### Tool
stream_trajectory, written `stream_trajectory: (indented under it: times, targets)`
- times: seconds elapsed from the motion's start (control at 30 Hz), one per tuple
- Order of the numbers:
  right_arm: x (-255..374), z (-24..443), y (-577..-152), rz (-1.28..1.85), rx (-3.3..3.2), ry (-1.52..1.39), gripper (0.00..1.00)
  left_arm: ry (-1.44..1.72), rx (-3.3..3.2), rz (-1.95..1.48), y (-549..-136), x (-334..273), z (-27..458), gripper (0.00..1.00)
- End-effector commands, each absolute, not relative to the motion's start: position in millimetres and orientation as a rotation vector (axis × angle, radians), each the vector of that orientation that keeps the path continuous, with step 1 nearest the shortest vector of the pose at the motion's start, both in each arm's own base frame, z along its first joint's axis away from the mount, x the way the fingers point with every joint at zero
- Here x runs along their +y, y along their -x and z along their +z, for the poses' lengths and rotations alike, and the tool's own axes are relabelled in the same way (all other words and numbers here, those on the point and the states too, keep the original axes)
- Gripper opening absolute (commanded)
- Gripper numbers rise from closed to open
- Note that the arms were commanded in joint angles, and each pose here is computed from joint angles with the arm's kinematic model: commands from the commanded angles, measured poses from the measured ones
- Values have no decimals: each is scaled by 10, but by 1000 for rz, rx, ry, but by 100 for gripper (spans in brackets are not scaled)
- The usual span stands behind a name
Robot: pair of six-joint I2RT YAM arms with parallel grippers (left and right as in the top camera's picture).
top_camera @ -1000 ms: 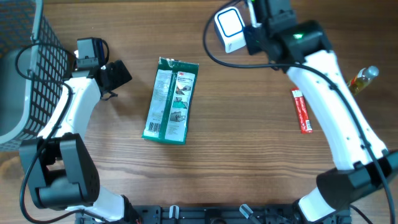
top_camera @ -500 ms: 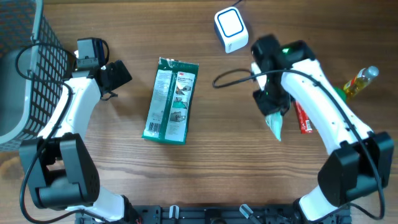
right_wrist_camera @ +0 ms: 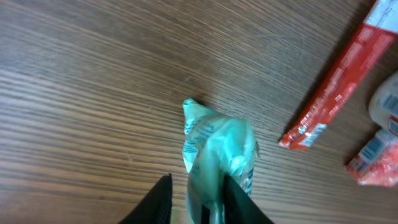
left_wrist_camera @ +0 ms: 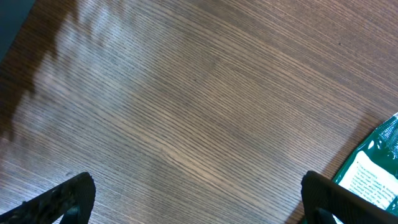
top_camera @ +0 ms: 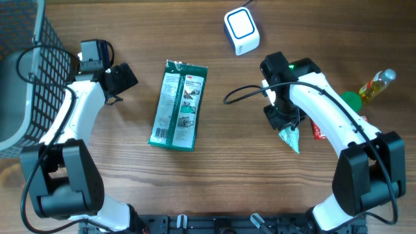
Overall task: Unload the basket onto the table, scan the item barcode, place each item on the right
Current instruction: 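Carry the wipes pack away from the scanner toward the right side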
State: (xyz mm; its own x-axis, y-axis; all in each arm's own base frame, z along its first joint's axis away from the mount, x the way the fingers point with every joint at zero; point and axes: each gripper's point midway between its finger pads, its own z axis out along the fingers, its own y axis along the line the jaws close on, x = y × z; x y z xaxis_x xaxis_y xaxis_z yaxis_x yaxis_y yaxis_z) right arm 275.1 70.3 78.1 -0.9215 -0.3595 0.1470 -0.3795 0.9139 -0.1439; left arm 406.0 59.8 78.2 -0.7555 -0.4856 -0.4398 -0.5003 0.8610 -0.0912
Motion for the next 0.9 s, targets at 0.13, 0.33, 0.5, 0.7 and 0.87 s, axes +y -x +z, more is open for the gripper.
stream_trajectory:
  times: [0.13,0.33,0.5,0.7,0.87]
  targets:
    - [666,715,-2730,280,-2943,-562,97,729,2566,52,-4086,635,804,100]
    - [701,699,-2832,274,-2989,-561,100,728,2566,52,-4086,635,804,100]
    - [795,681,-3066,247,-3122,-435,100,728,2566,52,-4086,635,804,100]
    - [1145,661,-3012,-75,-3135,-222,100,729,2566,52,-4086,635,804,100]
    - [1186,396,-2830,-140,-3085,105,73,729,2566,52,-4086,635,804,100]
